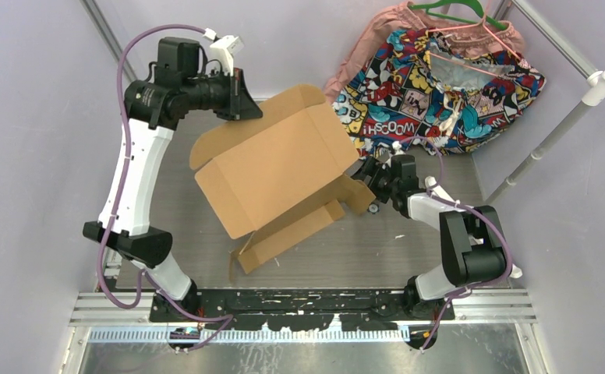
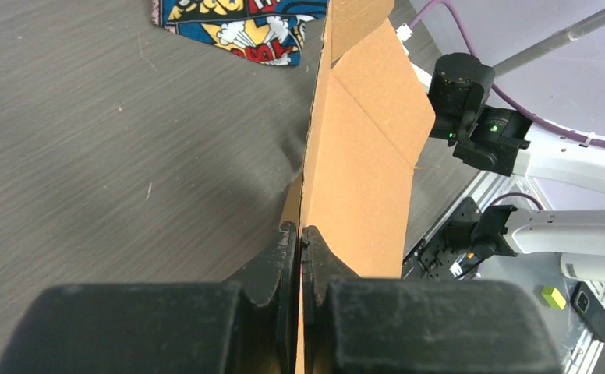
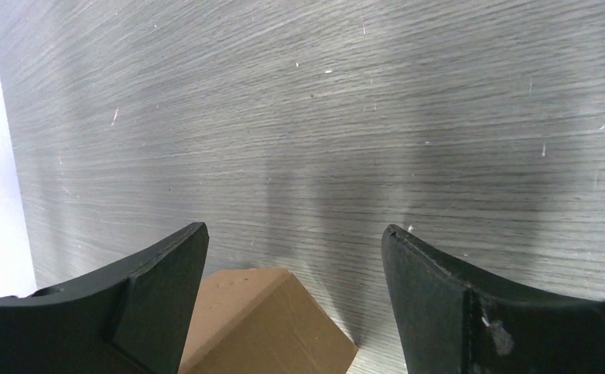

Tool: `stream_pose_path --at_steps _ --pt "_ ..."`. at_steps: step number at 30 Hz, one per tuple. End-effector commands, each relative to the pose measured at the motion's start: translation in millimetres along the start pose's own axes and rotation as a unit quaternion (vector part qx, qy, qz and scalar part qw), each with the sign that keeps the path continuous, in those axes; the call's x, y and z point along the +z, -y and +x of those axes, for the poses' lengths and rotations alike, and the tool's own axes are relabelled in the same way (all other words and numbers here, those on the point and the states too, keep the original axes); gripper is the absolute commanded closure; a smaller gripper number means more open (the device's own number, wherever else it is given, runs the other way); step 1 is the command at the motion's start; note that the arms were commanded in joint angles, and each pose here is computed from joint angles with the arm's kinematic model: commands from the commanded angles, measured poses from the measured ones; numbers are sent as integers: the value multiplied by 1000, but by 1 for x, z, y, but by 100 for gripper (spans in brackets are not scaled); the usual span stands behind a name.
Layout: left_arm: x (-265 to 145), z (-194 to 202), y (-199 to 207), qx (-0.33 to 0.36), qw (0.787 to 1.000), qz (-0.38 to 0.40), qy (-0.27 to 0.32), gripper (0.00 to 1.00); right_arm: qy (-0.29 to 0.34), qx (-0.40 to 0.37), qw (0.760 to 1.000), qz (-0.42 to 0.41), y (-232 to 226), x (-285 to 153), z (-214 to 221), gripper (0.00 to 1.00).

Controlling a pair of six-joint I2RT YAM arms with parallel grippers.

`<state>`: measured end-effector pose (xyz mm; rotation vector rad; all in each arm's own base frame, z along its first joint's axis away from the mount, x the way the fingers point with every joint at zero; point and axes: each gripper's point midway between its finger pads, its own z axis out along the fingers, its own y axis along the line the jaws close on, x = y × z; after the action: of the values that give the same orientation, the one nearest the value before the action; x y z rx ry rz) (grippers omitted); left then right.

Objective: Fold the paper box
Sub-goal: Fold the paper box at the center of the board.

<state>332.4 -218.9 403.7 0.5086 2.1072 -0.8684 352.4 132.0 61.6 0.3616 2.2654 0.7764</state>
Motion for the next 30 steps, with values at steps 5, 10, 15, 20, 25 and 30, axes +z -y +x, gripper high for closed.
stream_pose_path --at_steps 5,10,15,20,25,30 --pt "-23 -21 -2 34 999 -22 31 96 60 -6 998 -8 -10 -2 -48 11" --pt "-30 -24 0 41 999 -13 31 96 75 -8 997 -18 -14 -4 -60 7" --pt "-34 -25 10 49 998 11 36 96 85 -12 996 -23 -13 -9 -62 7" --pt "-43 -40 20 59 996 23 64 95 87 -5 995 -46 -19 -7 -60 8" --pt "-54 -53 52 67 989 91 91 93 91 -6 995 -50 -20 -7 -62 8" --pt "-63 -57 77 67 981 149 101 91 98 -1 994 -48 -19 -4 -64 8"
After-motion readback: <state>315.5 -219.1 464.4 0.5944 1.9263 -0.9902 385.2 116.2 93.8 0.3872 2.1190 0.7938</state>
